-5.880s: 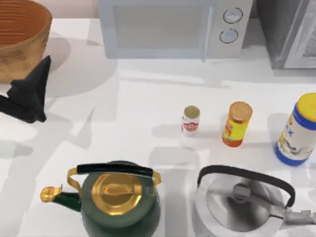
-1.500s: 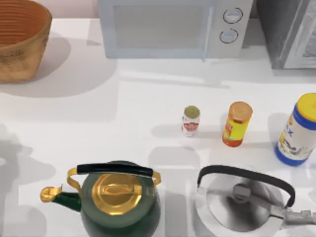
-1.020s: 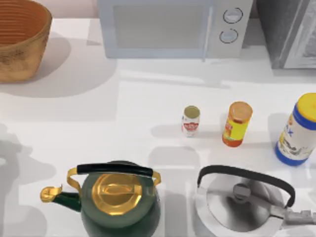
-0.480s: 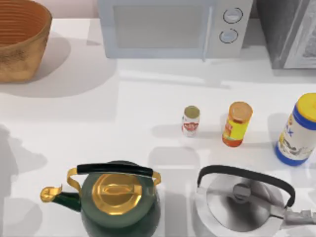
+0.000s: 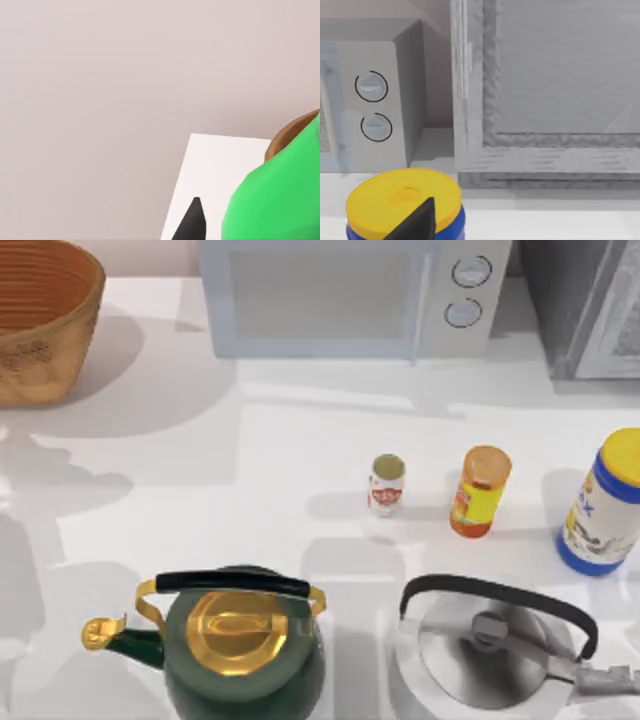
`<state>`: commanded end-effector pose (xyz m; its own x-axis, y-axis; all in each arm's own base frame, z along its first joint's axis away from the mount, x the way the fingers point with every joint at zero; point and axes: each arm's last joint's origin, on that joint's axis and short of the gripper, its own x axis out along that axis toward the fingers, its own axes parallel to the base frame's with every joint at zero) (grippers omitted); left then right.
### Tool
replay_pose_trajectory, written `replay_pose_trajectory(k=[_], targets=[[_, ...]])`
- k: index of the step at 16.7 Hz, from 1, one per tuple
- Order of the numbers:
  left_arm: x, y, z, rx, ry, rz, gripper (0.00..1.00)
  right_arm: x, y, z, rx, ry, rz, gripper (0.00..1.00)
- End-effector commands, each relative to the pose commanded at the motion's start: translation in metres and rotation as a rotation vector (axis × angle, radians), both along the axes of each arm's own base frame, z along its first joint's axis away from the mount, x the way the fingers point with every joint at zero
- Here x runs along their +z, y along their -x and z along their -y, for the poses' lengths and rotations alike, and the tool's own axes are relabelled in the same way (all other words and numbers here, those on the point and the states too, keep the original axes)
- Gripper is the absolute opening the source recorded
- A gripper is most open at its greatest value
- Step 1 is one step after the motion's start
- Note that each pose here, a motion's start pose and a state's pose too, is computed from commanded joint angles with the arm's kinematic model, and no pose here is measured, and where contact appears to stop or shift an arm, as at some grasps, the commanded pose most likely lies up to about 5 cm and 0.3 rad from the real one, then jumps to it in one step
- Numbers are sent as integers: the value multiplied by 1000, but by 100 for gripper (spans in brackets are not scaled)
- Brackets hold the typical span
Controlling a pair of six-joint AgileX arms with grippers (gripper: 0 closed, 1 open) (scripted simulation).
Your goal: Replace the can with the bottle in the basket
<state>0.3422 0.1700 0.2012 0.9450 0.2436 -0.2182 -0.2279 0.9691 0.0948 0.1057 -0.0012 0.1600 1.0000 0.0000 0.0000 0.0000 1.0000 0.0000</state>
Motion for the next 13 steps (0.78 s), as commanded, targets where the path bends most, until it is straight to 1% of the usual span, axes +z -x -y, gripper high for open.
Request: replay_pose_trajectory(k=[3,6,9,13], targets=[[58,-29,26,-74,15,-25,0,0,0,0,0,0,0,100],[98,-48,63,-171,48,-45,0,0,0,0,0,0,0,100],[117,-58,89,-235,85,-63,0,0,0,0,0,0,0,100],[119,-59,93,-245,94,-67,0,0,0,0,0,0,0,100]])
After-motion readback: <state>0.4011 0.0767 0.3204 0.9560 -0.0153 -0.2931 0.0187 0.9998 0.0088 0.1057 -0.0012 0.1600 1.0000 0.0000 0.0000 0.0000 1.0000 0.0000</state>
